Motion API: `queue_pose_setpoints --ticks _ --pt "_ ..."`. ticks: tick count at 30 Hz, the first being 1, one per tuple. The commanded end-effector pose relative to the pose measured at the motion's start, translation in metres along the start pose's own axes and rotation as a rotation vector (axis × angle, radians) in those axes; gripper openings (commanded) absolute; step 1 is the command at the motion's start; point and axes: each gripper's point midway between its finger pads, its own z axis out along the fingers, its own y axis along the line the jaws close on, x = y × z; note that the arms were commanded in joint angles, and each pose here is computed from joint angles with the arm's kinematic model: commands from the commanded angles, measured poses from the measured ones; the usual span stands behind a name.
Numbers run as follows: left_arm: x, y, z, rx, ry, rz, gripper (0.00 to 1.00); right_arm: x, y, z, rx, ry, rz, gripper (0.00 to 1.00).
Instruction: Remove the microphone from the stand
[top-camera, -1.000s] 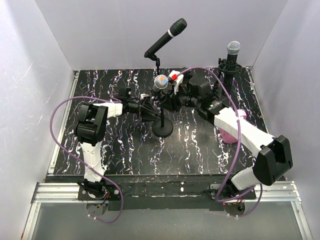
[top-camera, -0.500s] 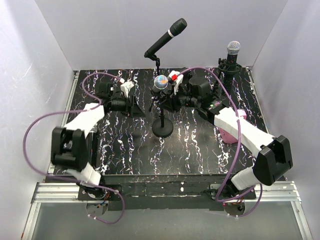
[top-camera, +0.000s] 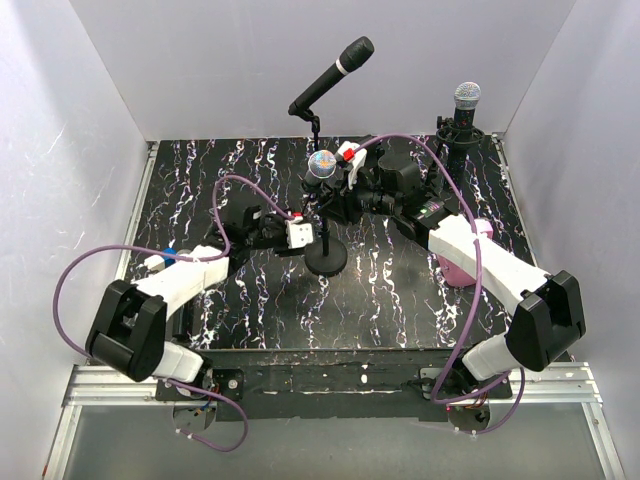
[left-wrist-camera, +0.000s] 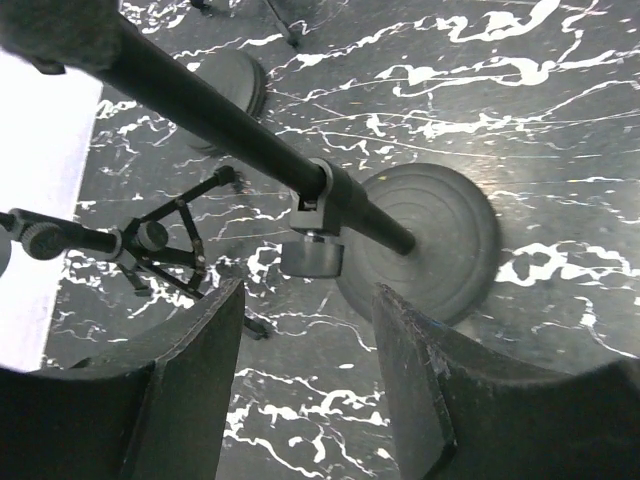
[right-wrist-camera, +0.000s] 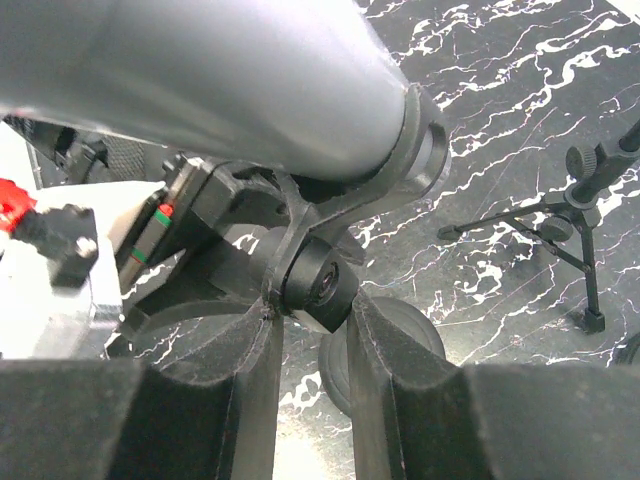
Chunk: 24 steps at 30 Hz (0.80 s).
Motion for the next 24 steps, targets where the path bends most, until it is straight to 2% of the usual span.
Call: queue_pose_setpoints --ticks 1,6,10,12,19,24 --pt "-0.01 0.029 0.008 -0.126 -0.008 0.162 0.52 0.021 0.016 -0.001 -0.055 0.082 0.078 0.01" --pt "-0.011 0.017 0.025 -0.094 -0.005 0.158 0.46 0.023 0.017 -0.002 -0.051 0.084 0.084 0.01" --pt "-0.007 0.01 0.034 -0.071 0.01 0.169 0.35 0.023 0.016 -0.003 -0.048 0.084 0.087 0.01" --pt "-0.003 0.011 0.036 -0.07 0.035 0.169 0.32 0.023 0.017 -0.003 -0.05 0.084 0.086 0.01" --pt "0.005 0.017 0.035 -0.101 0.081 0.154 0.36 0.022 0.016 -0.003 -0.05 0.08 0.082 0.01" --pt "0.004 0.018 0.033 -0.106 0.086 0.133 0.32 0.023 0.016 -0.002 -0.05 0.081 0.083 0.01"
